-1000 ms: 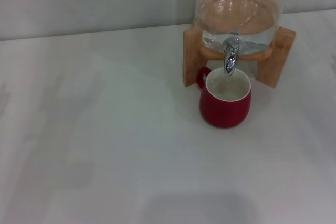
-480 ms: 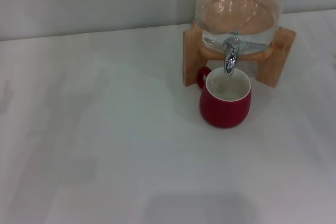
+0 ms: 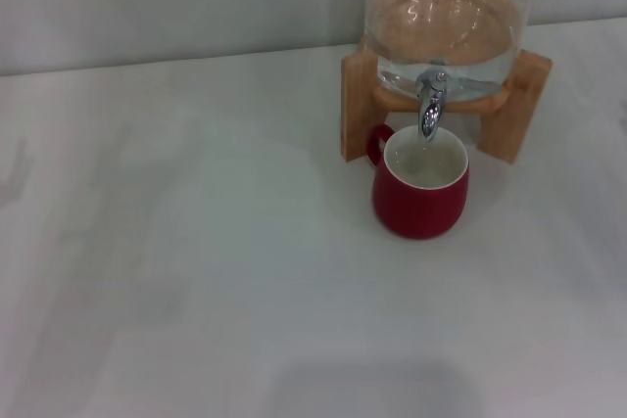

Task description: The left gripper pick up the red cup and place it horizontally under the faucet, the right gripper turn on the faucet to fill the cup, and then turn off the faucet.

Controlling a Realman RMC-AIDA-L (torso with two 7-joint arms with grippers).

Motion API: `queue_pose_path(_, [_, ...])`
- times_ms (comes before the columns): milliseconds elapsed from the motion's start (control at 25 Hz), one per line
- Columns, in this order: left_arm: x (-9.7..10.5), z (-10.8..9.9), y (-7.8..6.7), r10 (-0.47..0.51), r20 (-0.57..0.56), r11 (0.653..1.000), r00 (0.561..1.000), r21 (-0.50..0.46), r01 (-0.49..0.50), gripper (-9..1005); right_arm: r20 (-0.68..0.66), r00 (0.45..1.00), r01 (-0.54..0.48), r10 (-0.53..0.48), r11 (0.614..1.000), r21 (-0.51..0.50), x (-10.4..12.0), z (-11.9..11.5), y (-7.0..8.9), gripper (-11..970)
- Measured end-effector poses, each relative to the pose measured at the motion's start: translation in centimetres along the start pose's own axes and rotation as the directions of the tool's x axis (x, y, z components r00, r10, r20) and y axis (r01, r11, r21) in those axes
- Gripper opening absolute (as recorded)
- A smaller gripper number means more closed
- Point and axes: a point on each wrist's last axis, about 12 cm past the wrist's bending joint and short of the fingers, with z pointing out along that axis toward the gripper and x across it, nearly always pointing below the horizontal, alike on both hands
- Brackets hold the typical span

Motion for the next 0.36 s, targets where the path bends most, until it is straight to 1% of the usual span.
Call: queue_pose_path(360, [-0.07,0.73,-0.26,0.001,0.006,1.0,1.0,0.008,-0.001,880,-0.012,1.0,0.02,-0.02,1.0,0.001,0.05,0.49,0.07,605])
